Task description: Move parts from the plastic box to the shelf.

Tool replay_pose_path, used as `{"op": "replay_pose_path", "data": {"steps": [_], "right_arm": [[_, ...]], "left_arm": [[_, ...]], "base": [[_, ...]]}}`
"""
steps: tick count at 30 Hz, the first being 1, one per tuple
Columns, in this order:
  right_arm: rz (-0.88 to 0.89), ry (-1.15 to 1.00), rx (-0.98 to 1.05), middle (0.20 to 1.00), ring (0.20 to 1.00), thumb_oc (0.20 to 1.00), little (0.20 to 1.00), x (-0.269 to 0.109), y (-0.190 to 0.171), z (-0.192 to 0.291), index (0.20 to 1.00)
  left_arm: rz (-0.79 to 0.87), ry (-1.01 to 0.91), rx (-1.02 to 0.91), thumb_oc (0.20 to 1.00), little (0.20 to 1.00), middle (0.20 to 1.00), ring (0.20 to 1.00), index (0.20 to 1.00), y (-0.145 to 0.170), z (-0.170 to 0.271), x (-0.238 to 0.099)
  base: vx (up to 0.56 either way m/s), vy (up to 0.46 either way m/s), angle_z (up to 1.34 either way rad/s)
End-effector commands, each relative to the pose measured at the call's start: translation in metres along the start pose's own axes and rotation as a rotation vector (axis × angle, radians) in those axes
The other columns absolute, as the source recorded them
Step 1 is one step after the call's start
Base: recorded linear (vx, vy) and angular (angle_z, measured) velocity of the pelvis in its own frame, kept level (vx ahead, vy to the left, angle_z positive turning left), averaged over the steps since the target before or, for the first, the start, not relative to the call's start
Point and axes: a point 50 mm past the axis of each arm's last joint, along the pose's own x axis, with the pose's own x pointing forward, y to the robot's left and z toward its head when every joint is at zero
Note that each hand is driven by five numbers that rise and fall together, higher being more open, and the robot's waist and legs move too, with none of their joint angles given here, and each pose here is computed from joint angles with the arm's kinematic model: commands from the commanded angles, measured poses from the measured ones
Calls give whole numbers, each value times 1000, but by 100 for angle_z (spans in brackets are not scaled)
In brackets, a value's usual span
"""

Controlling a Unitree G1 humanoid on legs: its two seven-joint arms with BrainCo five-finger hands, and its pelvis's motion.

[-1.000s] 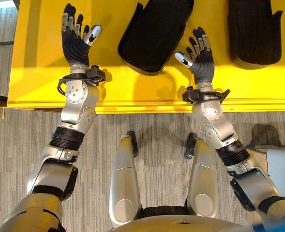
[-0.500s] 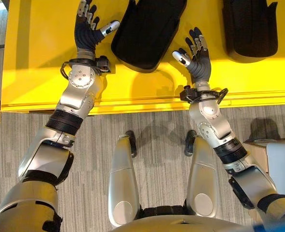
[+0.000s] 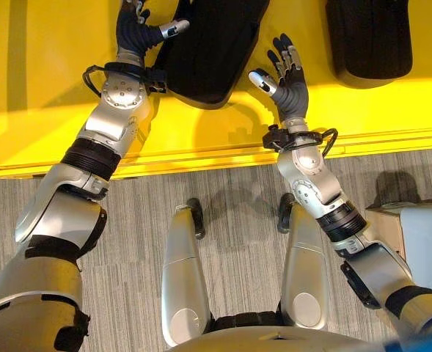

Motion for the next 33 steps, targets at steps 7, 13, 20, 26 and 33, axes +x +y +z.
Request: {"op": "replay_pose_path", "data": {"steps": [7, 13, 20, 26, 33], "right_arm": [[-59, 130, 89, 1000, 1000, 1000, 1000, -3, 5, -29, 1000], [-79, 169, 89, 1000, 1000, 1000, 1000, 0, 6, -37, 1000], [-115, 181, 93, 1000, 1000, 1000, 1000, 8, 4, -37, 1000], [-142, 190, 53, 1000, 1000, 1000, 1000, 21, 2, -35, 1000], [-149, 168, 4, 1000, 1000, 1000, 1000, 32, 1, -27, 1000]], "left_arm": [[-63, -26, 106, 1000, 1000, 1000, 1000, 1000, -15, 15, 15], [-80, 18, 148, 1000, 1000, 1000, 1000, 1000, -19, 8, 16], [-71, 40, 76, 1000, 1000, 1000, 1000, 1000, -18, -2, 9], [-71, 94, -93, 1000, 1000, 1000, 1000, 1000, -24, -22, -9], [-44, 128, -281, 1000, 1000, 1000, 1000, 1000, -23, -37, -29]], "base": [[1, 0, 0], [0, 0, 0], [2, 0, 0], [6, 1, 3], [1, 1, 3]]}}
